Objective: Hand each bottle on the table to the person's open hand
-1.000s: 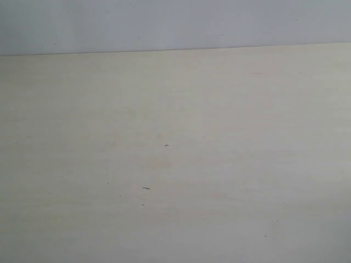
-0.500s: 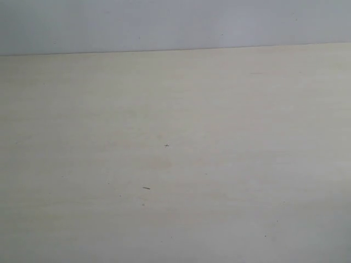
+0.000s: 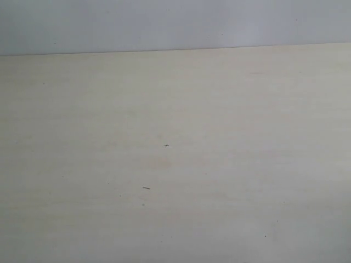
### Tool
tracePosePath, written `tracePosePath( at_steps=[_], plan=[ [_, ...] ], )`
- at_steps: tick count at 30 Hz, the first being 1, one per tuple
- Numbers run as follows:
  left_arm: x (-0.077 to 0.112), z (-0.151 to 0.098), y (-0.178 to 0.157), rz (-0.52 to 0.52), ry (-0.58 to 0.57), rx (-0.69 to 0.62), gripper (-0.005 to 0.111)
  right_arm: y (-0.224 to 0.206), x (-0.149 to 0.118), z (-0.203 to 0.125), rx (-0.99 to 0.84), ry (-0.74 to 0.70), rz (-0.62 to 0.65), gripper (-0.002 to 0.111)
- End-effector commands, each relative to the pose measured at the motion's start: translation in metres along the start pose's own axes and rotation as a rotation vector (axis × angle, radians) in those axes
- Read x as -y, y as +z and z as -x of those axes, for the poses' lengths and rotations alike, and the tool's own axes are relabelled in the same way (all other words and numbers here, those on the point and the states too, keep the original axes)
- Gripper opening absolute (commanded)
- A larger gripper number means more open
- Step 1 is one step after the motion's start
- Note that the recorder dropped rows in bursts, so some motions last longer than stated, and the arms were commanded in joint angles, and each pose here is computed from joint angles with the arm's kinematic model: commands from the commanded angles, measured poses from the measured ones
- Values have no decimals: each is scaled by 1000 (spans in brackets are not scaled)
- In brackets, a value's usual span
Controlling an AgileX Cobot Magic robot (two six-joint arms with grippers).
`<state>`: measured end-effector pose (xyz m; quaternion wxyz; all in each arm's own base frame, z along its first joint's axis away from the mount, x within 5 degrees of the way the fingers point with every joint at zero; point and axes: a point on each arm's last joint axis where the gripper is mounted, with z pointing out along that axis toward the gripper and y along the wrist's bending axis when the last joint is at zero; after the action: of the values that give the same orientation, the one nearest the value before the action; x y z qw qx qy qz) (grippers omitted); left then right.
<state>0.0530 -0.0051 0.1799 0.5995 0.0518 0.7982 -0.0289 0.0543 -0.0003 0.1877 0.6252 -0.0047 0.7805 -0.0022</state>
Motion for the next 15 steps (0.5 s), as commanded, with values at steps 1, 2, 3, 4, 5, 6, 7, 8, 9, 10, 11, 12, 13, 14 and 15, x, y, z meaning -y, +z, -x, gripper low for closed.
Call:
tracePosePath(
  at_steps=[1,2,3,4,5,6,7,8,9,10,11,12,13,14,15],
  plan=[
    [0,1,0,6,8,8,1,0,1,-4,-33,4,-12,0],
    [0,1,0,6,8,8,1,0,1,-4,-33,4,-12,0],
    [0,1,0,6,8,8,1,0,1,-4,-35,5,-12,0],
    [0,1,0,6,8,8,1,0,1,-4,-35,5,-12,0],
    [0,1,0,6,8,8,1,0,1,-4,-35,5,-12,0],
    [0,1,0,6,8,8,1,0,1,-4,-35,5,-12,0],
    [0,1,0,6,8,8,1,0,1,-4,-35,5,-12,0],
    [0,1,0,6,8,8,1,0,1,-4,-35,5,-12,0],
    [0,1,0,6,8,8,1,0,1,-4,-35,5,-12,0],
    [0,1,0,6,8,8,1,0,1,-4,-35,5,-12,0],
    [0,1,0,6,8,8,1,0,1,-4,-35,5,-12,0],
    [0,1,0,6,8,8,1,0,1,-4,-35,5,-12,0],
    [0,1,0,6,8,8,1,0,1,-4,-35,5,-12,0],
    [0,1,0,6,8,8,1,0,1,-4,-35,5,-12,0],
    [0,1,0,6,8,8,1,0,1,-4,-35,5,-12,0]
  ],
)
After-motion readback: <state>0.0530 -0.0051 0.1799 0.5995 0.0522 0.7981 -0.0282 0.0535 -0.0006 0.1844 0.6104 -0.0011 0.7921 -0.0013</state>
